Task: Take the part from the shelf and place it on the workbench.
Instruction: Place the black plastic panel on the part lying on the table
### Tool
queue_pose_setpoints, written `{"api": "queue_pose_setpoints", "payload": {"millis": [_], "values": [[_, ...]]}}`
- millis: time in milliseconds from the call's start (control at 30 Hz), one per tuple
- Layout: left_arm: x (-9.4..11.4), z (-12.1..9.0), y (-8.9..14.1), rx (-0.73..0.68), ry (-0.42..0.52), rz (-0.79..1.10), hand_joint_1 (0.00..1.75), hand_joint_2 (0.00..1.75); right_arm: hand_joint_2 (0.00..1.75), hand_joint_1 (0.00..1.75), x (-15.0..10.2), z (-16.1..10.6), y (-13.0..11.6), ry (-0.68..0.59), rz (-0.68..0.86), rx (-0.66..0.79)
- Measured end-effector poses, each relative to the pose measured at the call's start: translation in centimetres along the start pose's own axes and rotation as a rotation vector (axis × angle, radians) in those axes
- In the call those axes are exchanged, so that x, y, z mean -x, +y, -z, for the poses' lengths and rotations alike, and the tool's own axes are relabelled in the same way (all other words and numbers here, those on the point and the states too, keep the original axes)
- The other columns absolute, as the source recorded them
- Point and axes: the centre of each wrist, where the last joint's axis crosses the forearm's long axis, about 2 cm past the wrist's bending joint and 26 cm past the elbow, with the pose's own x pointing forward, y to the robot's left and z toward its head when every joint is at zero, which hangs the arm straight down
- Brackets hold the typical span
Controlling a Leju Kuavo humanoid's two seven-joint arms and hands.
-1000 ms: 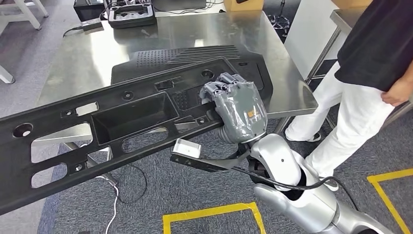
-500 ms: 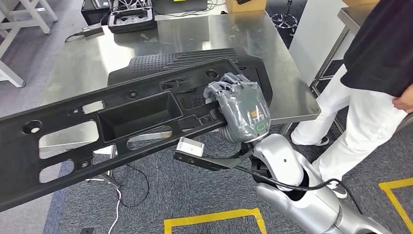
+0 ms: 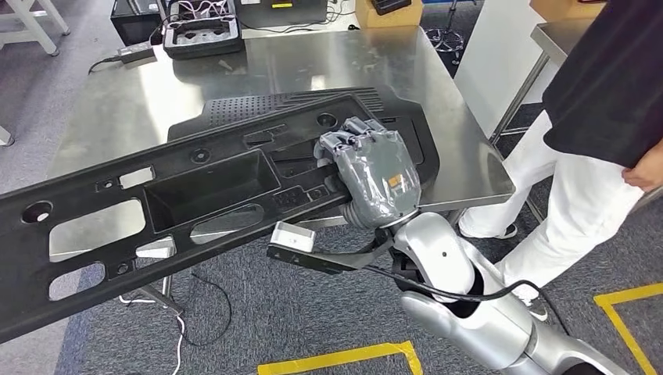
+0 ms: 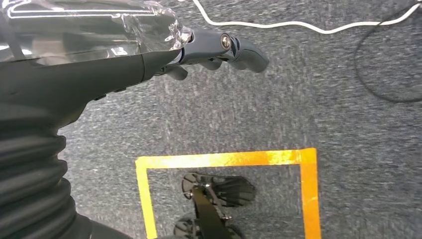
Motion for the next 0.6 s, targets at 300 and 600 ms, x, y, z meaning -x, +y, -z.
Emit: {"api": "queue_pose_setpoints", "payload": {"millis": [300, 600], "values": [[-0.08, 0.02, -0.03, 0.007, -0.001, 0.001, 0.00, 1.75, 1.75, 1.75, -0.02, -0.14, 0.14, 0.002, 0.002, -0.006], [-0.32, 0.10, -0.01, 0.012, -0.005, 0.017, 0.00, 1.75, 1.75, 1.75, -0.14, 0.01, 0.02, 0.001, 0.004, -0.001]]}}
